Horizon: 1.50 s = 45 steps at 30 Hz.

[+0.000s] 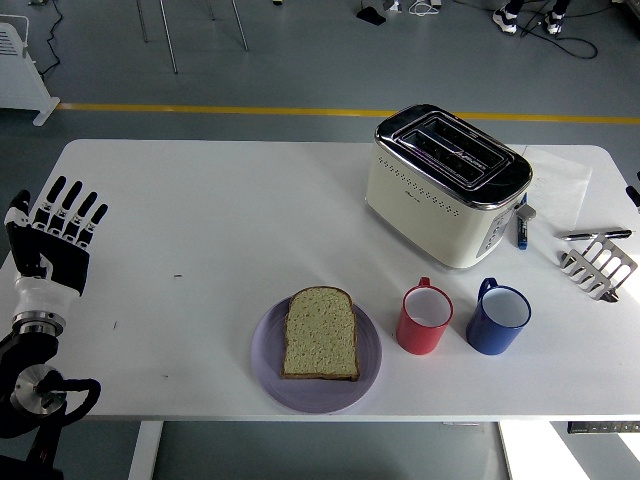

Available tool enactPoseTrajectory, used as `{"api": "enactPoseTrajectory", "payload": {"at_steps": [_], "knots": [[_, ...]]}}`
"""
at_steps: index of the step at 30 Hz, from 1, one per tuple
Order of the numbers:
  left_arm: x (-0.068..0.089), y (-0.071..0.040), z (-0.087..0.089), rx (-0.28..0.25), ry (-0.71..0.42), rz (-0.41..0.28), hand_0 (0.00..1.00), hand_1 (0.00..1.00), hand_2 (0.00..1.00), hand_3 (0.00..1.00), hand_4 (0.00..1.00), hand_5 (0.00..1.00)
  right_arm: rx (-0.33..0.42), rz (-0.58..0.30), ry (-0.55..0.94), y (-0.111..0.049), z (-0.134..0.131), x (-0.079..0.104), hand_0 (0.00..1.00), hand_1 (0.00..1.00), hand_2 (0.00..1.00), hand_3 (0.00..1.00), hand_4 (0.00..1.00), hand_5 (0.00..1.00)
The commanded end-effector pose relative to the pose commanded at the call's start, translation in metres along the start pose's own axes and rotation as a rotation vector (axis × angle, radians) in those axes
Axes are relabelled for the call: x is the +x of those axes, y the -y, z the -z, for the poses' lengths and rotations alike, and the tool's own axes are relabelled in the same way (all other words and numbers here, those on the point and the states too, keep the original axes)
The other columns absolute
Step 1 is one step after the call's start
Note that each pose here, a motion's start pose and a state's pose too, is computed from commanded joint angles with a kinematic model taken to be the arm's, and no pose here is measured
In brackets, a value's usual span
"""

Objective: Push plate across desktop,pick up the break from the machine,place the break in the plate

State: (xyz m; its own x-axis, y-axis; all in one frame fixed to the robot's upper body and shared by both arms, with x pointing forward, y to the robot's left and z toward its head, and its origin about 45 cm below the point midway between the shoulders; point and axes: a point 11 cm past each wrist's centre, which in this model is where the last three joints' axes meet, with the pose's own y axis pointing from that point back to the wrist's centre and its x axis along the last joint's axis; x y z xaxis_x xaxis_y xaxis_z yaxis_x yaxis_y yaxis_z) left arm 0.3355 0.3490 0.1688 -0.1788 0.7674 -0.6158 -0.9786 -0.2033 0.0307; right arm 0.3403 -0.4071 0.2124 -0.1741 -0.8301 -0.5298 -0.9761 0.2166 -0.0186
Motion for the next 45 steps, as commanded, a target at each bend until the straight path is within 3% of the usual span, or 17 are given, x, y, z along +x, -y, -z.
{"api": "enactPoseTrajectory", "payload": {"at_steps": [11, 19, 24, 45], "knots": [[0.0045, -0.0026, 0.0083, 0.053, 0.033, -0.008, 0.76, 0.79, 0.837, 0.81, 0.595, 0.998, -0.014, -0.007, -0.009, -0.0024, -0.0019, 0.0053, 0.84, 0.783, 0.776, 0.769, 0.518, 0.565], [0.0034, -0.0012, 0.0065, 0.049, 0.036, -0.006, 0.761, 0.791, 0.837, 0.809, 0.594, 0.998, -0.017, -0.009, -0.007, -0.0019, -0.0032, 0.0049, 0.836, 0.779, 0.773, 0.767, 0.517, 0.563], [0.0024, 0.0007, 0.0028, 0.021, 0.028, -0.002, 0.759, 0.787, 0.837, 0.805, 0.595, 0.998, -0.012, -0.006, -0.004, -0.0002, -0.0025, 0.0028, 0.834, 0.776, 0.775, 0.762, 0.513, 0.56], [-0.0015, 0.0048, 0.0012, 0.019, 0.052, 0.003, 0.756, 0.785, 0.833, 0.801, 0.595, 0.998, 0.018, -0.008, 0.013, 0.0058, 0.005, -0.001, 0.83, 0.772, 0.77, 0.755, 0.507, 0.537]]}}
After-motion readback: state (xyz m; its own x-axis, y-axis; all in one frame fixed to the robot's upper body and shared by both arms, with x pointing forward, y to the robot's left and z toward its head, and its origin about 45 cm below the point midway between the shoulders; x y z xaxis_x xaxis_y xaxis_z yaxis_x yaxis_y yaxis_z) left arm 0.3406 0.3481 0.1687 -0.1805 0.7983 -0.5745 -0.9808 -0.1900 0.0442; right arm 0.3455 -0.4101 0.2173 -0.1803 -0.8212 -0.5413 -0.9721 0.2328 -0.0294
